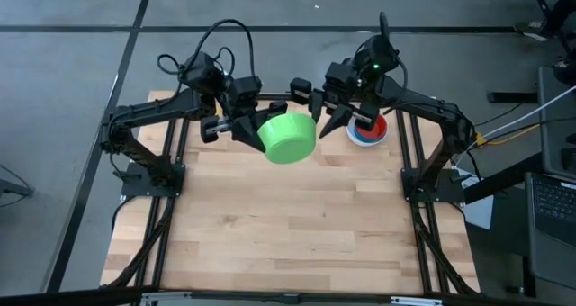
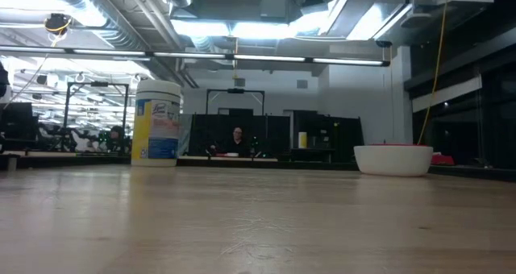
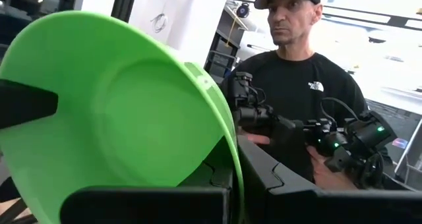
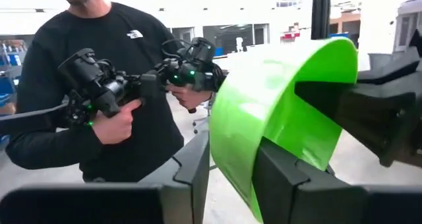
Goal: Nest bowls inside each other
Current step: Stack the green bowl on the red bowl
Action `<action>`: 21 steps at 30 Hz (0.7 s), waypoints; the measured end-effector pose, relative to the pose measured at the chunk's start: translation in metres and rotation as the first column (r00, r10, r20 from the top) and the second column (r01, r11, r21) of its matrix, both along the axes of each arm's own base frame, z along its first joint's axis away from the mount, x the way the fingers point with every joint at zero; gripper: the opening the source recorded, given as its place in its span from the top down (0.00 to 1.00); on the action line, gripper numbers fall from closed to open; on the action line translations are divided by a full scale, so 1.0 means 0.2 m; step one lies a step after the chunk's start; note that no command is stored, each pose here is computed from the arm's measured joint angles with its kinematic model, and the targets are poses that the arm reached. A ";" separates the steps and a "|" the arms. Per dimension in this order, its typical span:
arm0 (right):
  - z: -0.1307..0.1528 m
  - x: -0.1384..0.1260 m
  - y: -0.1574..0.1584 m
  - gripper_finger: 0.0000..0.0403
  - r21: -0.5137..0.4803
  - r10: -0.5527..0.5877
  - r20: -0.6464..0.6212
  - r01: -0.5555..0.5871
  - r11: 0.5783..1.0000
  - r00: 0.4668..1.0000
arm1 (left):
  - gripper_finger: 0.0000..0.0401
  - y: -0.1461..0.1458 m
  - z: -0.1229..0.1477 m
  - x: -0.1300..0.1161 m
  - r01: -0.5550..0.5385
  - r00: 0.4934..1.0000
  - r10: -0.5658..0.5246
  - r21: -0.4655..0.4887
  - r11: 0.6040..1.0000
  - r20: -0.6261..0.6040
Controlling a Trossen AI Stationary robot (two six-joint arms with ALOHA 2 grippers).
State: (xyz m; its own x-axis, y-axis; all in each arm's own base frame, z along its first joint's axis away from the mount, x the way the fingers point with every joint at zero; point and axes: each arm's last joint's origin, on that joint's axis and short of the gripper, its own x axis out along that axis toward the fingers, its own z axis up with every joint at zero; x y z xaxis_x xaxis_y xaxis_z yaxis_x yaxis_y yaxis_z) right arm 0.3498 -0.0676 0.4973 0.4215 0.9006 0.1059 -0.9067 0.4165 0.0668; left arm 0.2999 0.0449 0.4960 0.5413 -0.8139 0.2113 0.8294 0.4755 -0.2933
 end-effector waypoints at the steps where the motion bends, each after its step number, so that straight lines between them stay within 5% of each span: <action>1: 0.01 0.00 0.01 0.73 -0.001 0.004 0.004 -0.004 1.000 1.000 | 1.00 0.00 0.00 0.00 0.000 1.000 0.000 0.001 1.000 0.002; 8: 0.01 0.02 0.01 0.68 0.002 0.003 0.004 -0.003 1.000 1.000 | 1.00 0.00 0.00 0.00 0.004 1.000 -0.004 0.003 1.000 -0.002; 15: -0.06 0.11 0.06 0.96 -0.014 0.067 -0.019 -0.068 0.998 0.998 | 1.00 0.00 -0.01 0.00 0.043 0.999 -0.043 0.018 0.999 -0.022; 21: -0.07 0.10 0.02 0.98 -0.028 0.067 -0.033 -0.068 0.997 0.997 | 0.92 0.01 0.00 0.00 -0.010 0.999 0.009 -0.024 1.000 -0.032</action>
State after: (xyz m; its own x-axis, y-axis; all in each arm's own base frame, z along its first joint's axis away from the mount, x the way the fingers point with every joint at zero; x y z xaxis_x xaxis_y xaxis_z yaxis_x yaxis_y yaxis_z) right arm 0.3696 -0.0638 0.4838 0.3625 0.9296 0.0666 -0.9303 0.3567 0.0849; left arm 0.3002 0.0461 0.4956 0.5557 -0.8034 0.2138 0.8150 0.4757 -0.3308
